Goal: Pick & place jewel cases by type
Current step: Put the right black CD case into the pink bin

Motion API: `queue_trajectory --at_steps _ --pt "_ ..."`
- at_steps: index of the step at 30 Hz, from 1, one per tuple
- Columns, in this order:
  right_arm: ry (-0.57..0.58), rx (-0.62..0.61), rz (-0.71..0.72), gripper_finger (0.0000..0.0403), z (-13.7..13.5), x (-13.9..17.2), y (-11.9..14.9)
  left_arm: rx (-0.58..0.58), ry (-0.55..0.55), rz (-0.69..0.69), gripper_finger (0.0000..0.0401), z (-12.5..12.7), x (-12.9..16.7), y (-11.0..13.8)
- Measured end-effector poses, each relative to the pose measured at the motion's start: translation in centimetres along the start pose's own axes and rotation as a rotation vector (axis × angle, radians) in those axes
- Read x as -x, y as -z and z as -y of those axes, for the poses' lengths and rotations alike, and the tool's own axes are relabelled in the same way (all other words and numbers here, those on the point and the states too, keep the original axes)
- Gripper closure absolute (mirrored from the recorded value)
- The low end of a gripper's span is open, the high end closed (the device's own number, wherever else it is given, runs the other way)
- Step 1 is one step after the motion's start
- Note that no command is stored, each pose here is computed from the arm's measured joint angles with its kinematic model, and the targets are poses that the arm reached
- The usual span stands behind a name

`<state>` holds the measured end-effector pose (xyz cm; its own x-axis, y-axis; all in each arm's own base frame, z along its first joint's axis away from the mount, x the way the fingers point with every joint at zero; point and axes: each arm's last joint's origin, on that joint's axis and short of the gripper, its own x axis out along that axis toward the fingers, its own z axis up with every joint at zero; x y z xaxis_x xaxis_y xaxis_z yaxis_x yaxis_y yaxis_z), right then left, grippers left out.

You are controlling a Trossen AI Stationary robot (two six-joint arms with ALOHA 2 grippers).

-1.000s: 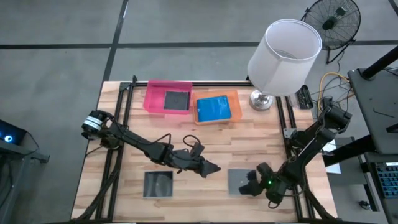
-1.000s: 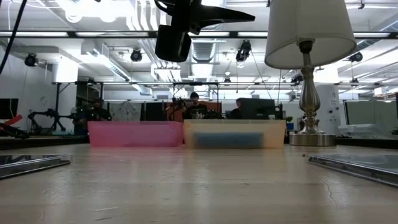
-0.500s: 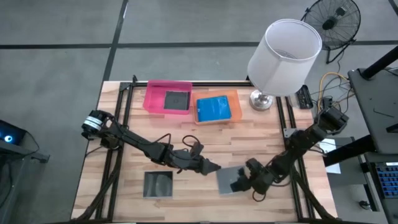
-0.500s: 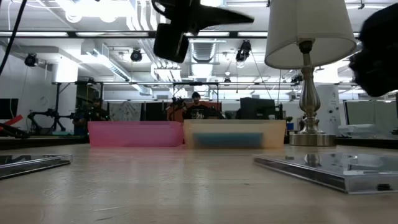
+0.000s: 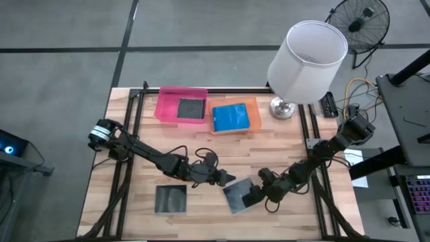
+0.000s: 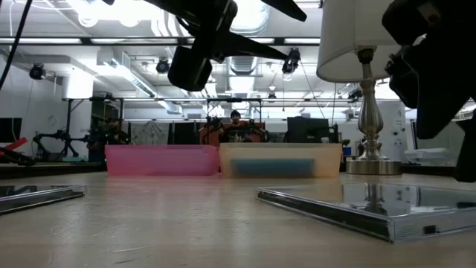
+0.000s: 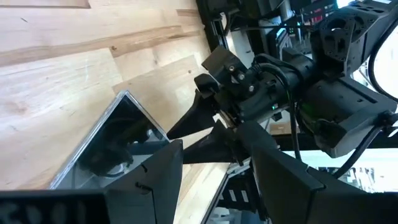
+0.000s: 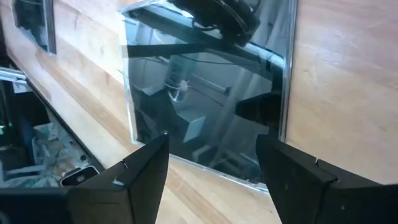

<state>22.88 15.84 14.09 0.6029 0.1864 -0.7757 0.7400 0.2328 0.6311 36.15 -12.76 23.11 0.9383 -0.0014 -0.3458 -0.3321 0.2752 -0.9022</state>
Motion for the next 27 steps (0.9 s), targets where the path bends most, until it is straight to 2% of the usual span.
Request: queue_trajectory --at_steps 7,11,14,17,21,27 --pt "0.0 0.06 0.014 0.0168 -0.1 0.2 -0.3 -0.011 0.018 0.015 0.0227 0.6 0.7 0.2" --pt "-0.03 0.143 0.016 0.0168 -0.6 0.8 -0.4 0.085 -0.058 0.057 0.0227 0.7 2.1 0.5" --pt "-0.055 0.222 0.012 0.0168 -1.2 1.3 -0.3 0.152 -0.133 0.104 0.0227 0.2 3.2 1.5" --pt "-0.085 0.274 0.029 0.0168 -1.8 1.7 -0.4 0.223 -0.162 0.096 0.0227 0.0 3.9 2.7" --pt "-0.101 0.317 0.066 0.0168 -2.4 1.9 -0.6 0.283 -0.169 0.081 0.0227 0.0 4.4 3.8" --pt "-0.1 0.324 0.073 0.0168 -2.5 1.8 -0.8 0.321 -0.164 0.129 0.0227 -0.1 4.7 4.2"
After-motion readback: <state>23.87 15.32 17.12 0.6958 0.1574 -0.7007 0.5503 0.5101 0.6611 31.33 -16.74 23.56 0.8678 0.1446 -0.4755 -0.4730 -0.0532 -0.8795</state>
